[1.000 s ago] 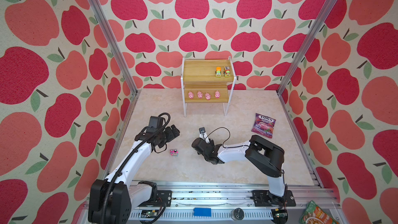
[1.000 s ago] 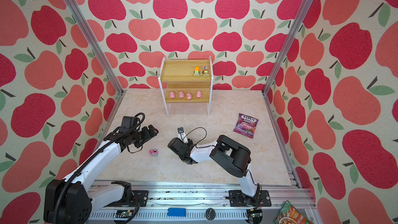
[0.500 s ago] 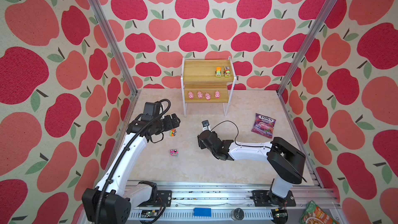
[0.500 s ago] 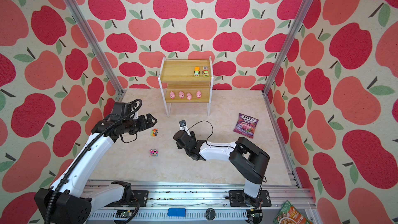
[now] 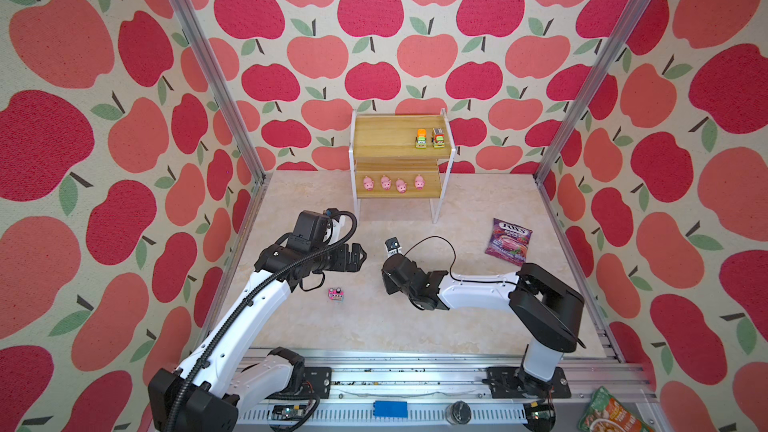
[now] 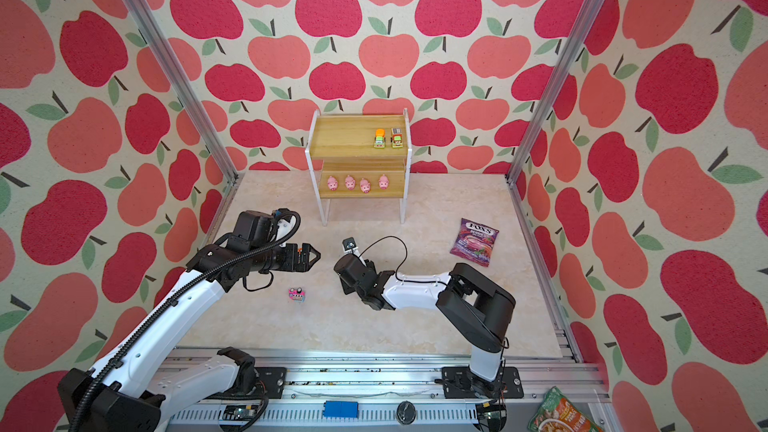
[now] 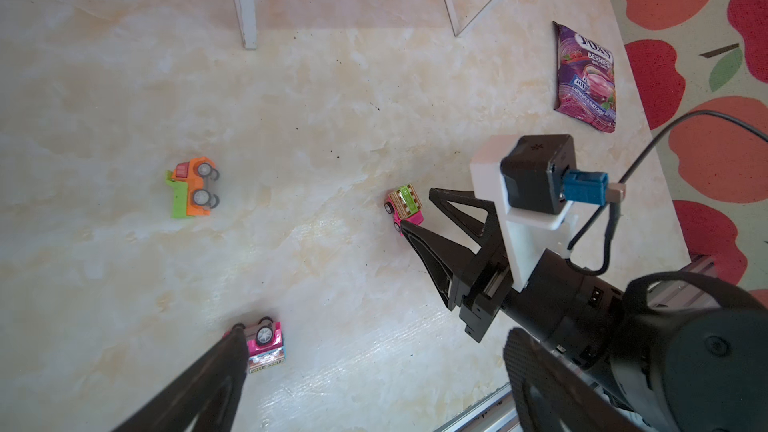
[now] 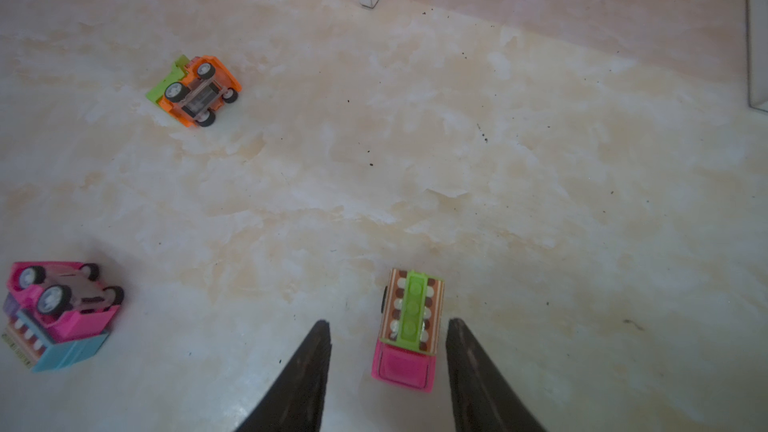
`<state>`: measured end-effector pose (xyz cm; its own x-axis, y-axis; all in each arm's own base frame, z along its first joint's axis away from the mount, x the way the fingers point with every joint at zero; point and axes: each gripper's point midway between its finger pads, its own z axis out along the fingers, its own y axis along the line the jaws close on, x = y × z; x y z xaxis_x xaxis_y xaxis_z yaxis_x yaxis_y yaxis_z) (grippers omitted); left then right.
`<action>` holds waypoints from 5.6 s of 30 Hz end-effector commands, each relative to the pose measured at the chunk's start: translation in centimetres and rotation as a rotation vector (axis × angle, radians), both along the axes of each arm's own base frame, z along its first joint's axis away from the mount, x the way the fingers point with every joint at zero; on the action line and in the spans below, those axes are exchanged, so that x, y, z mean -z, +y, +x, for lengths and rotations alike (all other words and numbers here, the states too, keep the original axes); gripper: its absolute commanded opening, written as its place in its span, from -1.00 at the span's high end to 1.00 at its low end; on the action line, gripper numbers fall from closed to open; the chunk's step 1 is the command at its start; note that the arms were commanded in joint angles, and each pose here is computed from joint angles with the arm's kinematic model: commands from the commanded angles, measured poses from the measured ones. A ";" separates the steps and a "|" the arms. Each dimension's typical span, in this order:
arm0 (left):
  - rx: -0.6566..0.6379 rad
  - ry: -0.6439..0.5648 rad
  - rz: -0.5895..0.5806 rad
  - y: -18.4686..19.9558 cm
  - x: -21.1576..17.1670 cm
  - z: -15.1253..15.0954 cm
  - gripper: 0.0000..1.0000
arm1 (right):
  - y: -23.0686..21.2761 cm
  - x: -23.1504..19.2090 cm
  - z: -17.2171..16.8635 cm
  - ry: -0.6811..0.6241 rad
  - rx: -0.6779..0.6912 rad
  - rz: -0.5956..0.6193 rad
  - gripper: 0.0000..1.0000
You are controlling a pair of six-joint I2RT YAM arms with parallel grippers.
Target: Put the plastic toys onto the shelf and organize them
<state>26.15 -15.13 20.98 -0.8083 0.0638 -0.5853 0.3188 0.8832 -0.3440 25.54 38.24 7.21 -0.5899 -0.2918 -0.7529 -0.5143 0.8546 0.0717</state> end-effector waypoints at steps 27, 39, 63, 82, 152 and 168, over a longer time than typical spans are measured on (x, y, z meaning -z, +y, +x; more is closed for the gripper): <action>-0.017 -0.065 -0.017 1.2 -0.4 0.6 -0.99 | 0.6 2.7 0.8 0.088 -0.005 -0.023 0.58; -0.094 -0.063 -0.029 2.7 -0.5 1.5 -0.98 | -0.6 -8.6 1.2 -0.069 -0.057 0.016 0.61; -0.070 -0.204 0.013 0.4 -6.4 4.0 -1.00 | -3.5 -36.6 11.6 -0.491 0.051 0.215 0.58; -0.067 -0.174 0.018 0.2 -3.2 4.6 -0.99 | -1.5 -36.1 18.6 -0.552 0.234 0.258 0.57; -0.085 -0.161 -0.045 0.9 -3.5 4.6 -0.99 | -1.3 -29.3 25.7 -0.412 0.371 0.185 0.42; -0.092 -0.157 -0.043 1.1 -3.3 4.9 -0.99 | -1.1 -34.6 25.0 -0.504 0.314 0.256 -0.19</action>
<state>31.02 -14.18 24.15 -0.7136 -0.0189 -0.7003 0.2923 0.9004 -0.3221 50.72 37.32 39.07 -0.2282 0.0416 -0.9727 -0.2366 0.9668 0.0969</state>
